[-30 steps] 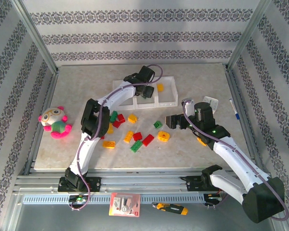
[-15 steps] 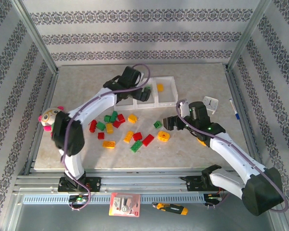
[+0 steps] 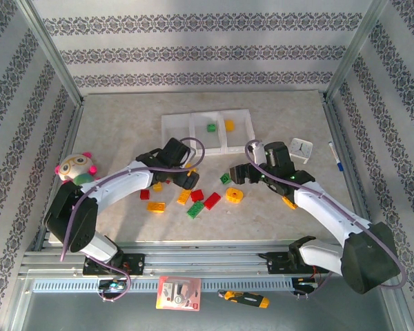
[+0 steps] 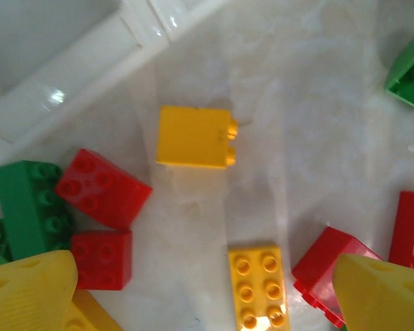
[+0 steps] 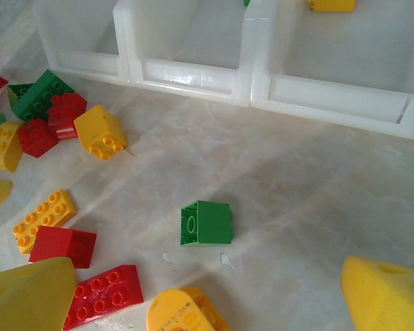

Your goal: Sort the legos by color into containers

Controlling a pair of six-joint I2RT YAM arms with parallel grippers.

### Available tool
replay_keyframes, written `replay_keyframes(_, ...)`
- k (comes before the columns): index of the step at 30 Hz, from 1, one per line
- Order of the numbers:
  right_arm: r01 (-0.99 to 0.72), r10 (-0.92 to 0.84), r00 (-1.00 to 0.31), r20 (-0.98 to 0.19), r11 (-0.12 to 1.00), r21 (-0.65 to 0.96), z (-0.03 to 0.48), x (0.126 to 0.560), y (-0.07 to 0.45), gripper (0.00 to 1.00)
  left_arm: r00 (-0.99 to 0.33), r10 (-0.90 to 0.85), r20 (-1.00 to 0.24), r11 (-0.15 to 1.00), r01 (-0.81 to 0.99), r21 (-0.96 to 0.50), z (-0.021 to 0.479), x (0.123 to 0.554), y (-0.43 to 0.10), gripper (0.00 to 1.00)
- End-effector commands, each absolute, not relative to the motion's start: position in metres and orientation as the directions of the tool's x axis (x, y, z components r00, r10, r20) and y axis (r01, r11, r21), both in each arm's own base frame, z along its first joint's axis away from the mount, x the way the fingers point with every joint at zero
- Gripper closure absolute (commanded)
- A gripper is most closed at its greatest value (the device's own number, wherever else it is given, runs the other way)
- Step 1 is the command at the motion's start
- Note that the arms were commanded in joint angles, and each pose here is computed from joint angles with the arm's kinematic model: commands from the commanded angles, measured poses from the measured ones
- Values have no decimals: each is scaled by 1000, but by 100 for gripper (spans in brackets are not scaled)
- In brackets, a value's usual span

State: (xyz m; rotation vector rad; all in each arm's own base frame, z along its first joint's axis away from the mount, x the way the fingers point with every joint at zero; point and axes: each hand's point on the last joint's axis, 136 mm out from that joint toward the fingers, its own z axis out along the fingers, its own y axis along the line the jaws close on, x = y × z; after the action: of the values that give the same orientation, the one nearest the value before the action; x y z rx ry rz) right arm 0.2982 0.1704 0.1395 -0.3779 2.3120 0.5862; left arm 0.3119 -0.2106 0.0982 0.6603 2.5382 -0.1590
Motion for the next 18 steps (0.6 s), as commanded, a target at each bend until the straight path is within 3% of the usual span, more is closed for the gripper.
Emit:
replay_keyframes(1, -462, -100, -673, -733, 830, 311, 156, 305, 183, 2, -757, 395, -521, 872, 487, -46, 100, 306, -237, 6)
replay_keyframes(6, -455, -97, -674, -732, 835, 309, 154, 302, 182, 2, -763, 459, -454, 828, 553, -93, 72, 287, -269, 7)
replay_keyframes(18, -434, -93, -683, -725, 850, 300, 148, 294, 174, 2, -701, 616, -358, 745, 667, -24, 27, 272, -261, 37)
